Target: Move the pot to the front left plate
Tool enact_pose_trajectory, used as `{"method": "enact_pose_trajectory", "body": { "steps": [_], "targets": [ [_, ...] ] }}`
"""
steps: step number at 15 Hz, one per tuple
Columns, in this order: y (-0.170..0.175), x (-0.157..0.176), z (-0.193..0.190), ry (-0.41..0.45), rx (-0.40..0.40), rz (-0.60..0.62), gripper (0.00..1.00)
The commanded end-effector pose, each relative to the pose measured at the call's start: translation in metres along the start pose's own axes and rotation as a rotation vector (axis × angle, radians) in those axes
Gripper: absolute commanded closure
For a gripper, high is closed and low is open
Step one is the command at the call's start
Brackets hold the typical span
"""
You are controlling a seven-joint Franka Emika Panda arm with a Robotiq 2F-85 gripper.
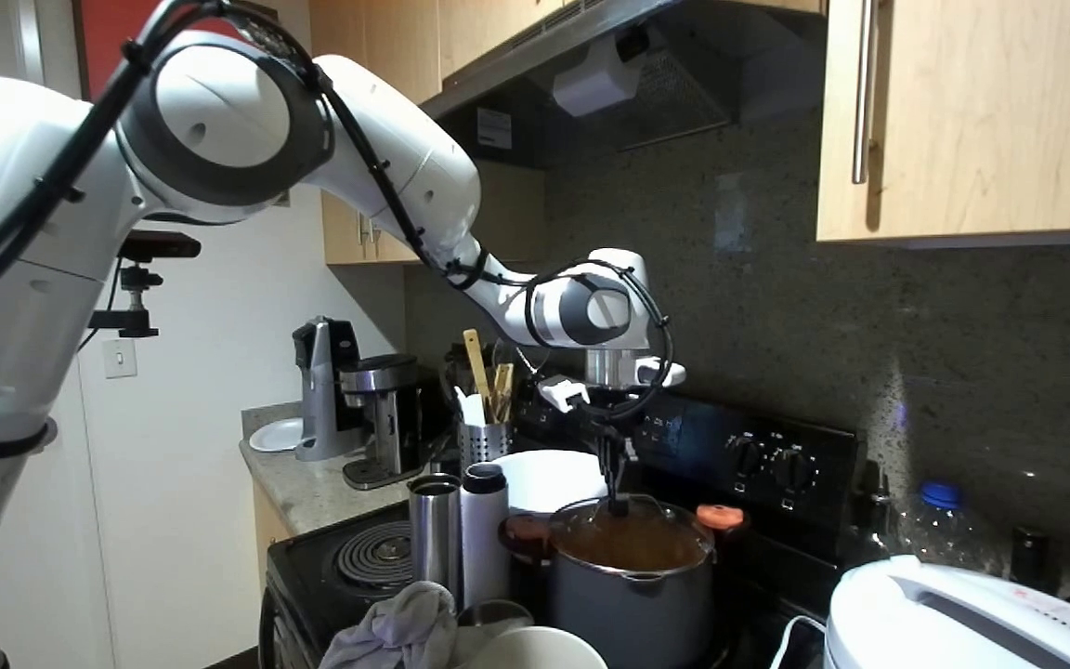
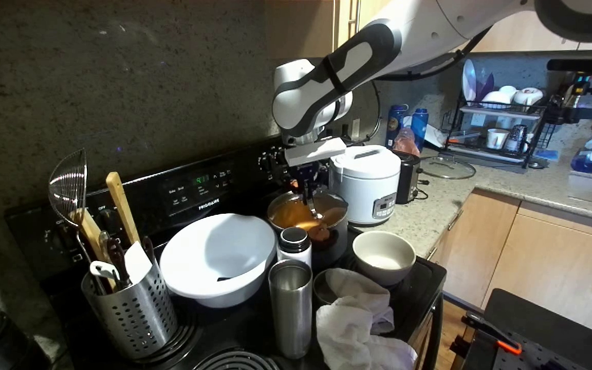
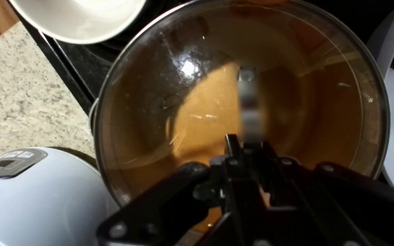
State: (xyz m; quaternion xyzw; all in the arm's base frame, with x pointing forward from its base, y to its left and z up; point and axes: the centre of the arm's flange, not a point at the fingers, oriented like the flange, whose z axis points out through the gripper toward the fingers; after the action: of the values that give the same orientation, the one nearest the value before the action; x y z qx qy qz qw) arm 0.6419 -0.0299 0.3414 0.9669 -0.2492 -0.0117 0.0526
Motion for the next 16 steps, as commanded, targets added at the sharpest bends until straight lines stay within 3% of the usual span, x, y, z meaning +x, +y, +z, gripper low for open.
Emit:
{"method": "enact_pose_trajectory", "body": {
  "steps": [1, 9, 16],
  "targets": [
    [0.001, -0.004, -0.039, 0.045, 0.011, 0.026, 0.96],
    [0.022, 0.006, -0.044, 0.053, 0.027, 0.086, 0.96],
    [0.023, 0.012, -0.080, 0.096, 0.046, 0.094, 0.96]
  ]
}}
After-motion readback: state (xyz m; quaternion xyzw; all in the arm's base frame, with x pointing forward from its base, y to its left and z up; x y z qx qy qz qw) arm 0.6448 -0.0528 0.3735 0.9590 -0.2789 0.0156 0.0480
